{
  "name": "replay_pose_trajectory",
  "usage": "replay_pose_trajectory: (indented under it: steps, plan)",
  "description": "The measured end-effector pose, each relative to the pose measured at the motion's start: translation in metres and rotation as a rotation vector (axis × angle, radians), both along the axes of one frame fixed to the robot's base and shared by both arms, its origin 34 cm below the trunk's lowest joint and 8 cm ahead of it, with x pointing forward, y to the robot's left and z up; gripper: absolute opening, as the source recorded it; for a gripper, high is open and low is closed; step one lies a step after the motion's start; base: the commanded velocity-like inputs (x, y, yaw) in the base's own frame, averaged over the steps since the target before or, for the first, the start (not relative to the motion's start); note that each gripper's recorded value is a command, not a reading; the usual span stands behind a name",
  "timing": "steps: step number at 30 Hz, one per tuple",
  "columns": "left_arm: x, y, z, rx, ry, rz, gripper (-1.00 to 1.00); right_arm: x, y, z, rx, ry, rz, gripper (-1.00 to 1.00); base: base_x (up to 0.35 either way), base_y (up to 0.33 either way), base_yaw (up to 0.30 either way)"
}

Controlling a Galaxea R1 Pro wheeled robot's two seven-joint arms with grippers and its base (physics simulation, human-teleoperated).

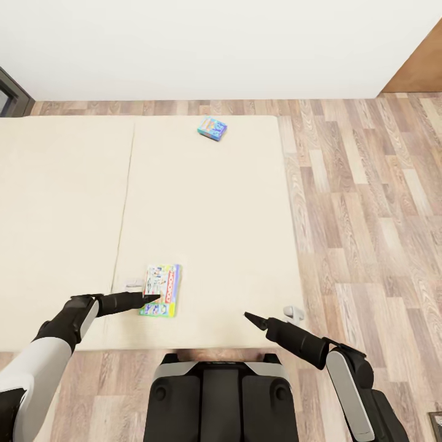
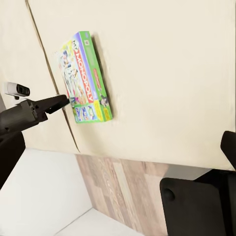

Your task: Put all the toys in the child's room - the three board games (two on the bed and one on the table), the two jigsaw puzzles on the table, and the tennis ball on the table - inside the toy box on the table in the child's room.

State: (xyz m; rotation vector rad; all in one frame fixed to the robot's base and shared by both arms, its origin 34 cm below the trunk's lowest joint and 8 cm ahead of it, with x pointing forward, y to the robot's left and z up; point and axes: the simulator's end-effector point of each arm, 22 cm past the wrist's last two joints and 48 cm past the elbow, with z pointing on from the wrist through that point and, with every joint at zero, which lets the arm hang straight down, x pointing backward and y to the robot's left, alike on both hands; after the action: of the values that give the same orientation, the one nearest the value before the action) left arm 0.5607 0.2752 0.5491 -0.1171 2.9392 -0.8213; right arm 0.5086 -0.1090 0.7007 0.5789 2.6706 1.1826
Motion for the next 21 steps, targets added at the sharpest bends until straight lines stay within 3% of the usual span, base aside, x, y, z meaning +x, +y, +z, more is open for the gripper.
replay_pose_trajectory:
  steps: [21]
  plan:
    - [0.0,-0.0001,0.0,0.0,0.0,0.0,1.0,-0.0004,0.0003,-0.0003,0.0,0.001,0.0,1.0,-0.01,-0.177,0.0]
